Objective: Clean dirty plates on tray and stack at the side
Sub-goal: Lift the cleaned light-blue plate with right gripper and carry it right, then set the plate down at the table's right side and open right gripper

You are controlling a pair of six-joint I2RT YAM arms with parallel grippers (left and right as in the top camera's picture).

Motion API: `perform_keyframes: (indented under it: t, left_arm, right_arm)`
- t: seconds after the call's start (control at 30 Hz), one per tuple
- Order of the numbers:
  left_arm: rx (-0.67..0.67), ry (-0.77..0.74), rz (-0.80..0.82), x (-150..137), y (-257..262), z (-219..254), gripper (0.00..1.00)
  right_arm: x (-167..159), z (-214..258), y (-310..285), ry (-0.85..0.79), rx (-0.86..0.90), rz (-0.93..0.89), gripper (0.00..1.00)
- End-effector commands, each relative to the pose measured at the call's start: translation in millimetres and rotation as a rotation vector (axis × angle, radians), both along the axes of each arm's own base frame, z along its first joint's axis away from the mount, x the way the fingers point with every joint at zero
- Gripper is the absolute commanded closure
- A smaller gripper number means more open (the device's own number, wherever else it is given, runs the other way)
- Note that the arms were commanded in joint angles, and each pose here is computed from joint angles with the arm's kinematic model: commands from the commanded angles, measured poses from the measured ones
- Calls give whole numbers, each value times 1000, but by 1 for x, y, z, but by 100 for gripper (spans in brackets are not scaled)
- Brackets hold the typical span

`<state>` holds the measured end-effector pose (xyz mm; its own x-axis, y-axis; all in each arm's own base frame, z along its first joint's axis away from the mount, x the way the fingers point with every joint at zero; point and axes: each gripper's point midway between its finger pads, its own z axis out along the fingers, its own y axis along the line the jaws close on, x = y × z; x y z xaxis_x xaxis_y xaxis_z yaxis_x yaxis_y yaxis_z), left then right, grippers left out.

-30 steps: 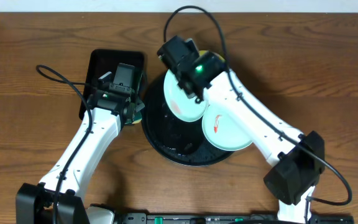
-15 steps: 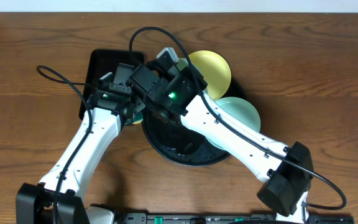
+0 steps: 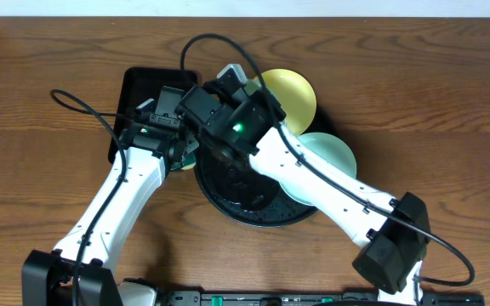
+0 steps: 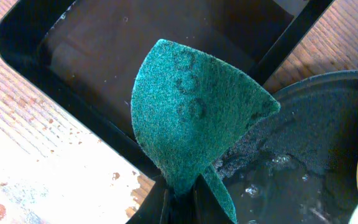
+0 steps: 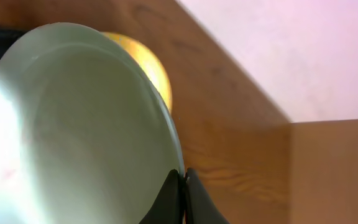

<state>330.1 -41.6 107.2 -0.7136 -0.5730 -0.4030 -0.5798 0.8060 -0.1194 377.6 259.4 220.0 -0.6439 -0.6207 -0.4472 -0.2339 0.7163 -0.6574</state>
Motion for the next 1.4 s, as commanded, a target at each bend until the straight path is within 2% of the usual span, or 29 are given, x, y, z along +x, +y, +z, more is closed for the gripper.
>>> perform_keyframes:
  t: [0.0, 0.23, 0.4, 0.53, 0.7, 0.9, 1.03, 1.23, 1.27, 1.3, 1.37]
  left_arm:
    - [14, 25, -3, -6, 3, -6, 92]
    - [14, 25, -3, -6, 3, -6, 92]
    - [14, 25, -3, -6, 3, -6, 92]
    - [14, 25, -3, -6, 3, -6, 92]
    - [14, 25, -3, -6, 3, -6, 92]
    - [14, 25, -3, -6, 3, -6, 92]
    - [14, 25, -3, -5, 3, -6, 92]
    - [14, 25, -3, -5, 3, -6, 92]
    - [14, 25, -3, -5, 3, -6, 92]
    - [14, 25, -3, -5, 3, -6, 93]
    - [14, 25, -3, -5, 3, -6, 92]
  right_arm:
    - [11, 3, -14, 71, 215, -71, 99]
    - [38, -7, -70, 277, 553, -187, 99]
    - [59, -11, -123, 426, 832, -190, 99]
    - [77, -12, -186, 413, 977, -283, 99]
    - [95, -23, -269, 317, 1041, -470, 99]
    - [101, -44, -328, 250, 1045, -637, 99]
    - [98, -61, -351, 254, 1010, -708, 99]
    - [96, -87, -348, 321, 987, -740, 99]
    - [95, -89, -348, 329, 988, -743, 94]
    - [95, -93, -346, 342, 989, -742, 85]
    - [94, -94, -340, 366, 994, -709, 56]
